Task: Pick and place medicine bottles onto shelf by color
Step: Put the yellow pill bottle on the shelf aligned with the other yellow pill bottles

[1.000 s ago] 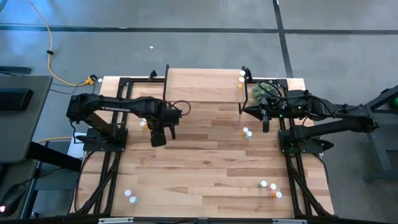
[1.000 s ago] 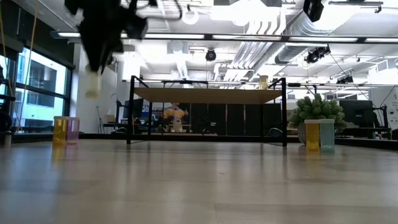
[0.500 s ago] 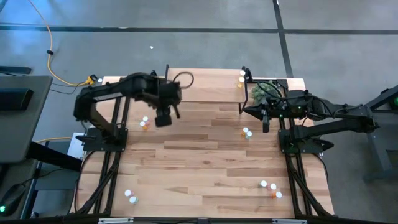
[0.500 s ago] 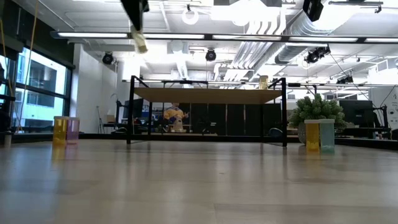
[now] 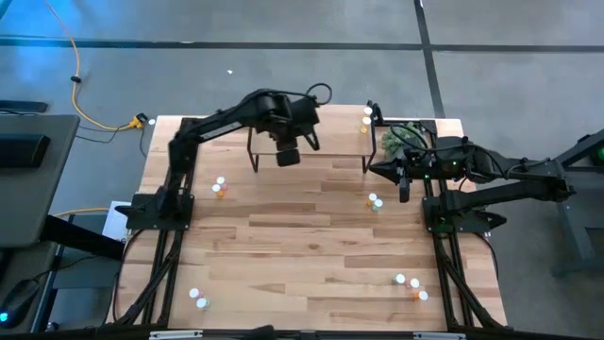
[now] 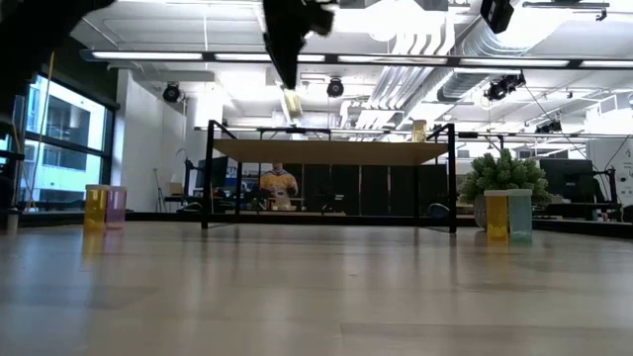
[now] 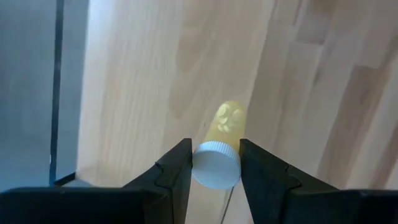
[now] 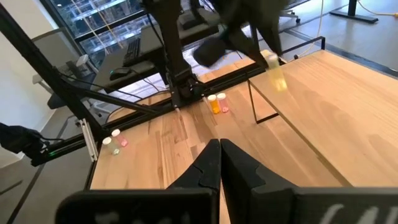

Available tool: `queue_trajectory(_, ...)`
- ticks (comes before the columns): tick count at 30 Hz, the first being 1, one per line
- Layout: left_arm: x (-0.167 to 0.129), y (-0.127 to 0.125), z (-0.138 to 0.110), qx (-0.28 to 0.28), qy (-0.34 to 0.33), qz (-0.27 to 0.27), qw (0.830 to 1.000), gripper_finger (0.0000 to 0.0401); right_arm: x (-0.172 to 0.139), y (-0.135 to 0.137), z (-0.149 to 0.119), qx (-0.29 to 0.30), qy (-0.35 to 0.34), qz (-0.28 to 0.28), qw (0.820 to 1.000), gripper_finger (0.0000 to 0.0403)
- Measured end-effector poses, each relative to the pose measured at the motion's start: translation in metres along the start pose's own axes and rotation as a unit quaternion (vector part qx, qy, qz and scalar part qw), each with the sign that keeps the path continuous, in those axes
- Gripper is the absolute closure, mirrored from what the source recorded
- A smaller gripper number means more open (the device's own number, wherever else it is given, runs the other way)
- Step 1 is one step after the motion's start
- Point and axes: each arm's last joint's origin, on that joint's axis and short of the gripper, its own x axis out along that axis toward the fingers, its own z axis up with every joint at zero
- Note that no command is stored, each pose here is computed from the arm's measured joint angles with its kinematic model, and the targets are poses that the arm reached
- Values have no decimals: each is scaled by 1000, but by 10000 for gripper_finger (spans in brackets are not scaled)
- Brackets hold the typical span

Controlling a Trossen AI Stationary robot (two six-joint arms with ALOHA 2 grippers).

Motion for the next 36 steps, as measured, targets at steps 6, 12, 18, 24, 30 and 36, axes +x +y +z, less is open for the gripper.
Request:
queue_trajectory(6, 31, -2, 11, 17, 37, 11, 999, 288, 0, 0, 0, -2, 0, 0, 1000, 403)
queue_trajectory(12, 39, -1, 14, 32, 55, 59, 996, 288, 0, 0, 0, -3, 0, 0, 1000, 403)
queue_trajectory(18, 39, -2, 14, 50, 56, 56, 996, 288, 0, 0, 0, -4, 0, 0, 1000, 403)
queue_trajectory(24, 39, -2, 14, 67, 57, 55, 995, 288, 0, 0, 0, -4, 0, 0, 1000, 403)
queue_trajectory(30, 39, -2, 14, 67, 57, 54, 995, 288, 0, 0, 0, -4, 0, 0, 1000, 403)
queue_trajectory(36, 39, -3, 14, 84, 52, 28, 995, 288, 0, 0, 0, -4, 1, 0, 1000, 403)
